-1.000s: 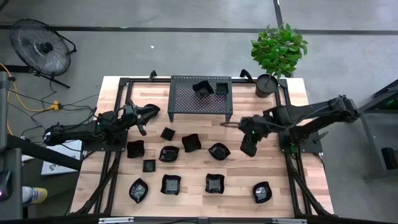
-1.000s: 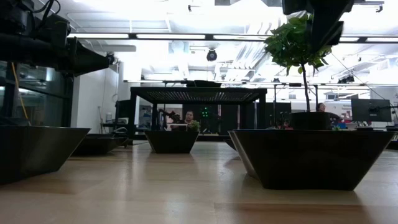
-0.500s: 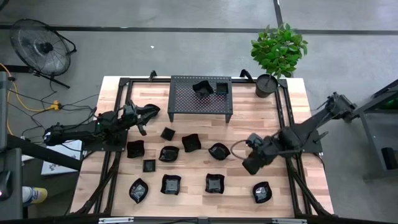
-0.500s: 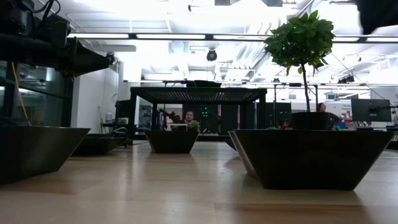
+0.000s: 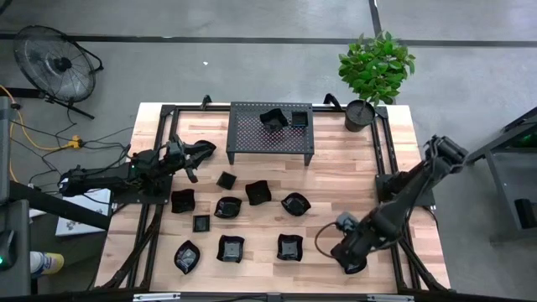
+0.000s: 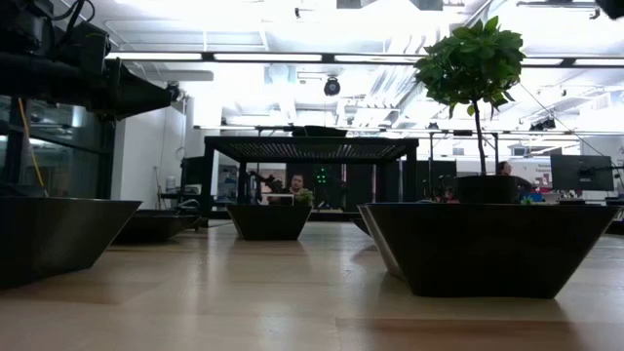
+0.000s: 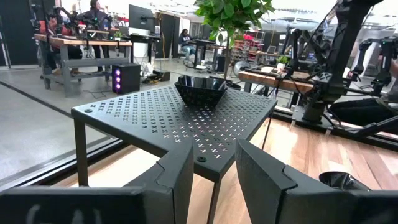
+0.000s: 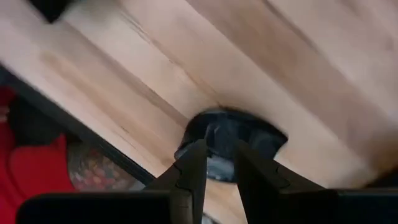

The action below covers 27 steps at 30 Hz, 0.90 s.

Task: Pick & Place Mini shaped plates
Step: Put the leaf shaped plate on the shelf

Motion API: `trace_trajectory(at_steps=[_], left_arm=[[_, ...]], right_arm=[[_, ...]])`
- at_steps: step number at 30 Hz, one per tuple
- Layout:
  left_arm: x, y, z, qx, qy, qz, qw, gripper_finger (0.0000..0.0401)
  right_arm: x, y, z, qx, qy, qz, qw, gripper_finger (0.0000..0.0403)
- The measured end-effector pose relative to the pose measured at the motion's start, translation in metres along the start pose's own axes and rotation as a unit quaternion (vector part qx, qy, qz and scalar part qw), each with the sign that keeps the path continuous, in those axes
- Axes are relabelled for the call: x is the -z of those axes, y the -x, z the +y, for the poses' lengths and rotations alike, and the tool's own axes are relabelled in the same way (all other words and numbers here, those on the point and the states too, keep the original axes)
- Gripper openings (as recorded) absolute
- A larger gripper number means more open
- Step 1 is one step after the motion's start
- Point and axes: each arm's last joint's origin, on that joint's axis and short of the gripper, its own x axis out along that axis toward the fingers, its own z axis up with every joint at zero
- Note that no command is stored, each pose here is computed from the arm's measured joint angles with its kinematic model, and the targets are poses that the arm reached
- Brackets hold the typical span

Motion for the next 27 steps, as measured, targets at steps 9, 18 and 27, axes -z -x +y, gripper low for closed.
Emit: trace_trajectory(at_steps=[9, 18, 27], left_arm=[[0.000, 0.000, 0.000, 0.000, 0.000, 0.000, 1.000, 0.0117], [0.000, 0.000, 0.000, 0.000, 0.000, 0.000, 1.000, 0.0117], [0.000, 0.000, 0.000, 0.000, 0.000, 0.000, 1.000, 0.0117]], right_arm=[[0.030, -0.029, -0.002, 0.075, -0.091, 0.030, 0.993, 0.0074], [0.054, -0.036, -0.008, 0.086, -0.112, -0.002, 0.990, 0.0101], [0.062, -0.038, -0.015, 0.081, -0.094, -0.051, 0.991, 0.0148]])
